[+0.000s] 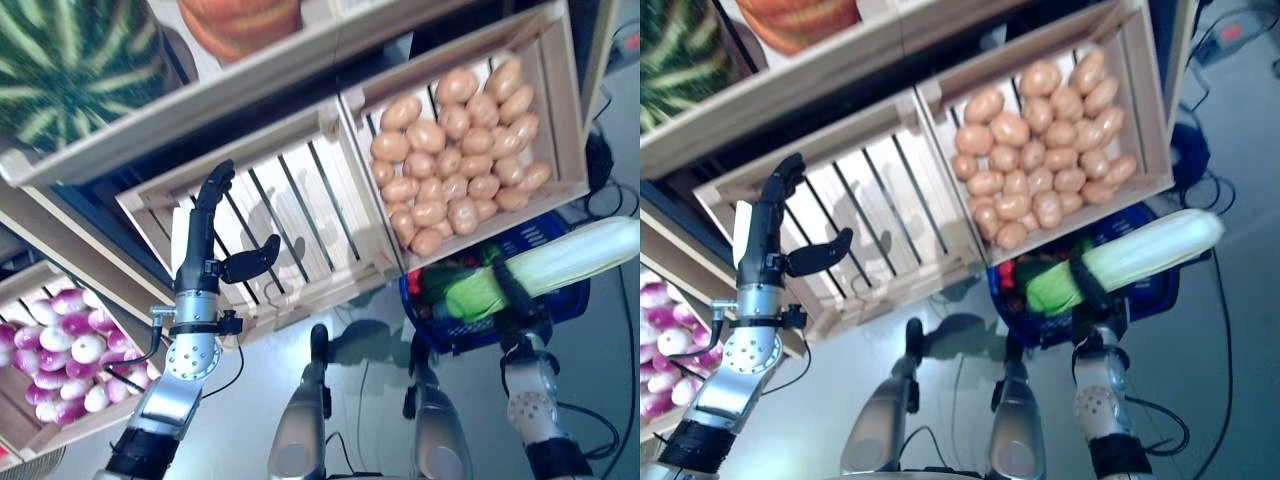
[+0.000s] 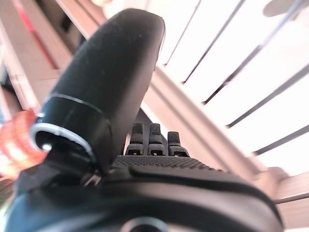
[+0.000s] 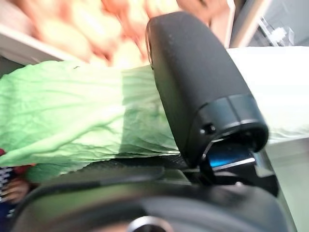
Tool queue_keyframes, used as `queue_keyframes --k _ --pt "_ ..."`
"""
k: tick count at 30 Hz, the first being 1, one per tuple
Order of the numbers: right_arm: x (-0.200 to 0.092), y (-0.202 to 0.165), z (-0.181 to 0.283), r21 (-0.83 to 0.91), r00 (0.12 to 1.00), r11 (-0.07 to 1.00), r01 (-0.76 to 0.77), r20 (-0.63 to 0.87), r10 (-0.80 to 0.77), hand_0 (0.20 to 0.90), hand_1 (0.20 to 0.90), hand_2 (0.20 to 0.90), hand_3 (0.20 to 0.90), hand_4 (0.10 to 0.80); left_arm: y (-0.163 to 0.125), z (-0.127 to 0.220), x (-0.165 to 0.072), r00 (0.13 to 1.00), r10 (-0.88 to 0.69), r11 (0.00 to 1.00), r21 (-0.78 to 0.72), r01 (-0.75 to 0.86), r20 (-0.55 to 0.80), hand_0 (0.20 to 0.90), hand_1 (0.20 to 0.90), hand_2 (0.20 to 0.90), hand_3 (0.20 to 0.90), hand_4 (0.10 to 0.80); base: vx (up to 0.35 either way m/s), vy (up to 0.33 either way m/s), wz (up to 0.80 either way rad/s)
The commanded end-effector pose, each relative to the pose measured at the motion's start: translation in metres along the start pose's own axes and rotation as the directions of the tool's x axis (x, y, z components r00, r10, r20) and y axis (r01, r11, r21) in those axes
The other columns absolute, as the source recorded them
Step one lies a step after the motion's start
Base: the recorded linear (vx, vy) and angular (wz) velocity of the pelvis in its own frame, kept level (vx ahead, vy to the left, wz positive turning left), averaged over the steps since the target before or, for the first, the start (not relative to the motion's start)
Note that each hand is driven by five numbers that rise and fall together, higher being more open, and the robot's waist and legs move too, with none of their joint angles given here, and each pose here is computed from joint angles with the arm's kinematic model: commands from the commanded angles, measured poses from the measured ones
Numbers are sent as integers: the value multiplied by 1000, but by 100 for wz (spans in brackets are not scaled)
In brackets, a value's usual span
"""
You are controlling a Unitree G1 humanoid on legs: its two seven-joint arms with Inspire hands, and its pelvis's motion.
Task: Put vegetables into the basket
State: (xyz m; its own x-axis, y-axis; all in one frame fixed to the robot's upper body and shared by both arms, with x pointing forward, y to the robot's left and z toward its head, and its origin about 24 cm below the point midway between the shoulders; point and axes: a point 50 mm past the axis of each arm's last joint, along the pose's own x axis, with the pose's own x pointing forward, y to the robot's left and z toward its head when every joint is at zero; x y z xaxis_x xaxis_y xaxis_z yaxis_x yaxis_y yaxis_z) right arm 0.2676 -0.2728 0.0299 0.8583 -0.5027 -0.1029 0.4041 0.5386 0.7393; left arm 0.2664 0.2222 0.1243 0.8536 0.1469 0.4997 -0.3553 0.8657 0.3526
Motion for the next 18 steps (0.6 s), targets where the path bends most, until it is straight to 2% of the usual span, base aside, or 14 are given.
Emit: queue_keyframes --k 1,7,11,18 --pt "10 2 40 178 974 984 25 219 -64 300 300 300 300 400 15 38 25 961 137 990 -50 -128 241 900 900 900 900 800 -67 -80 8" --pt "33 3 50 289 965 954 75 220 -142 300 300 300 300 400 5 47 32 955 132 989 -100 -109 266 900 900 900 900 800 -54 -73 7" --pt "52 12 54 386 968 915 119 159 -193 300 300 300 300 400 -3 61 40 934 139 979 -189 -79 330 900 900 900 900 800 -77 -56 4" --pt "72 39 47 400 989 909 122 27 -145 300 300 300 300 400 -10 80 52 899 173 967 -243 -77 403 900 900 900 900 800 -60 -80 7"
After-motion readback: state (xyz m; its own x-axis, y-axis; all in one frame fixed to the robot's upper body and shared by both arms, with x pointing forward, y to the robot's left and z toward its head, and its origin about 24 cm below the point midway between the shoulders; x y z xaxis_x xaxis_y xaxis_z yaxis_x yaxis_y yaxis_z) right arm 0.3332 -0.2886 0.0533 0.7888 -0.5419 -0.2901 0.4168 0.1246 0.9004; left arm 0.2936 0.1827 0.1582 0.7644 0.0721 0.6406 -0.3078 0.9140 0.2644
